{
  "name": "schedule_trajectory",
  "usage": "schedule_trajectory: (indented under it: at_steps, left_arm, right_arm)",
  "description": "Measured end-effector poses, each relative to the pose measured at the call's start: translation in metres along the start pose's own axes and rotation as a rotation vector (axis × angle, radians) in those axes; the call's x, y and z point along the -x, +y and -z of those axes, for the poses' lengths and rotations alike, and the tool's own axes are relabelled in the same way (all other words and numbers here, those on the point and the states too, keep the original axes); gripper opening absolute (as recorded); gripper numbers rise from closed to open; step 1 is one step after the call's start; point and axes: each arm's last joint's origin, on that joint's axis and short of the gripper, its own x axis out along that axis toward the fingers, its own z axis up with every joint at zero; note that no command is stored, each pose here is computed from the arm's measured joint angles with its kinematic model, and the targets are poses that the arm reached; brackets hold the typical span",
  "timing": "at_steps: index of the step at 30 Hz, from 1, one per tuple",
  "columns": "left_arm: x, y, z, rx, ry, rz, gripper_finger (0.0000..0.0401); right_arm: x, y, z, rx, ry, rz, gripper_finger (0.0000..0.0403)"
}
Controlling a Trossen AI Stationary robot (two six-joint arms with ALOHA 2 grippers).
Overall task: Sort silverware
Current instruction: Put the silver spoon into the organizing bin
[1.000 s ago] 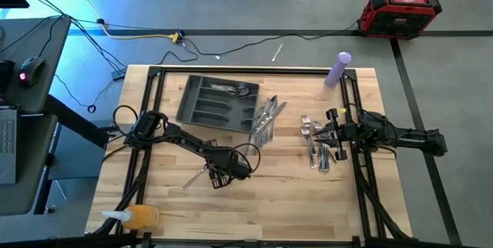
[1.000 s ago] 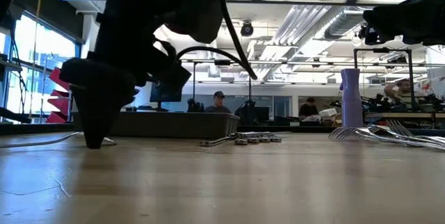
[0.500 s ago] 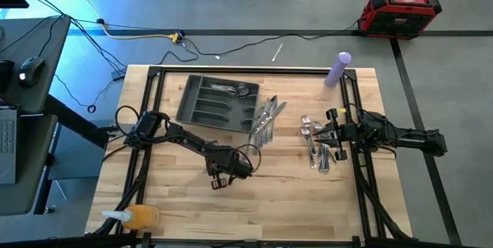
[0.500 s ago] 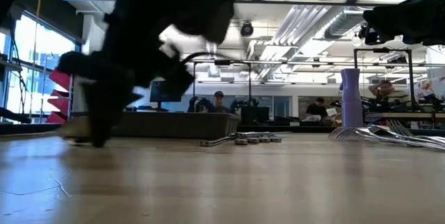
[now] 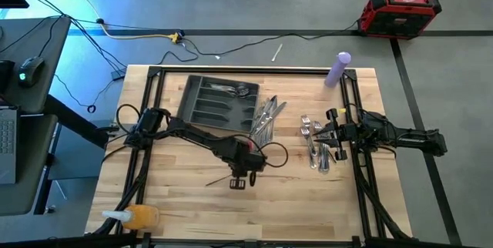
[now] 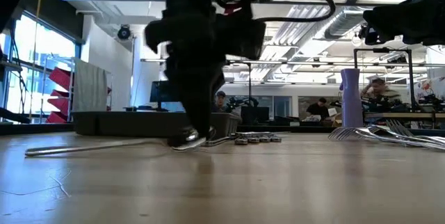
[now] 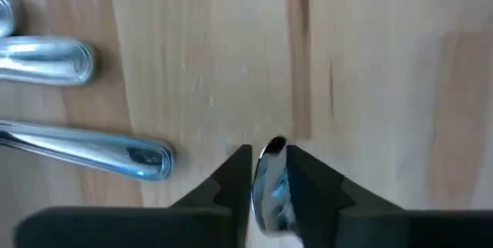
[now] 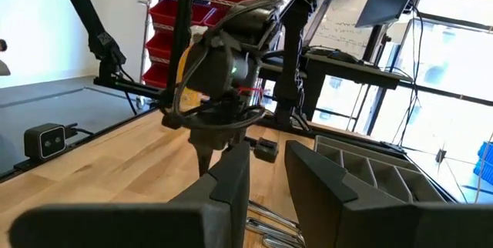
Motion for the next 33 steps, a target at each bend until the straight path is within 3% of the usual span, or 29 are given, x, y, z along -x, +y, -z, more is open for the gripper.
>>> schedule_trajectory:
  at_steps: [5,8,16,20,24,28,33]
  left_arm:
    - [0.014,0.003,-0.006,0.125,0.025,0.022,0.0126]
    - [0.019,-0.007,0.0,0.176,0.093,0.011,0.0144]
    - [0.006,-0.037,0.021,0.213,0.2,0.067,0.0151]
    - [-0.013,-0.034,0.032,0.264,0.205,0.059,0.0132]
    - [-0.019,-0.027,0.041,0.283,0.231,0.026,0.0087]
    - [-0.015,-0.018,0.035,0.228,0.226,0.027,0.0014]
    - [0.011,0.001,0.021,0.109,0.262,-0.094,0.0004]
  right_arm:
    - [0.0,0.0,0.0,0.0,0.0,0.0,0.0073]
    - [0.0,0.0,0.0,0.0,0.0,0.0,0.0073]
    - [0.0,0.0,0.0,0.0,0.0,0.0,0.0073]
    - [0.0,0.0,0.0,0.0,0.0,0.0,0.0073]
    - [0.0,0.0,0.0,0.0,0.0,0.001,0.0073]
    - [0.0,0.0,0.0,0.002,-0.001,0.0,0.0073]
    - [0.0,0.0,0.0,0.009,0.001,-0.001,0.0073]
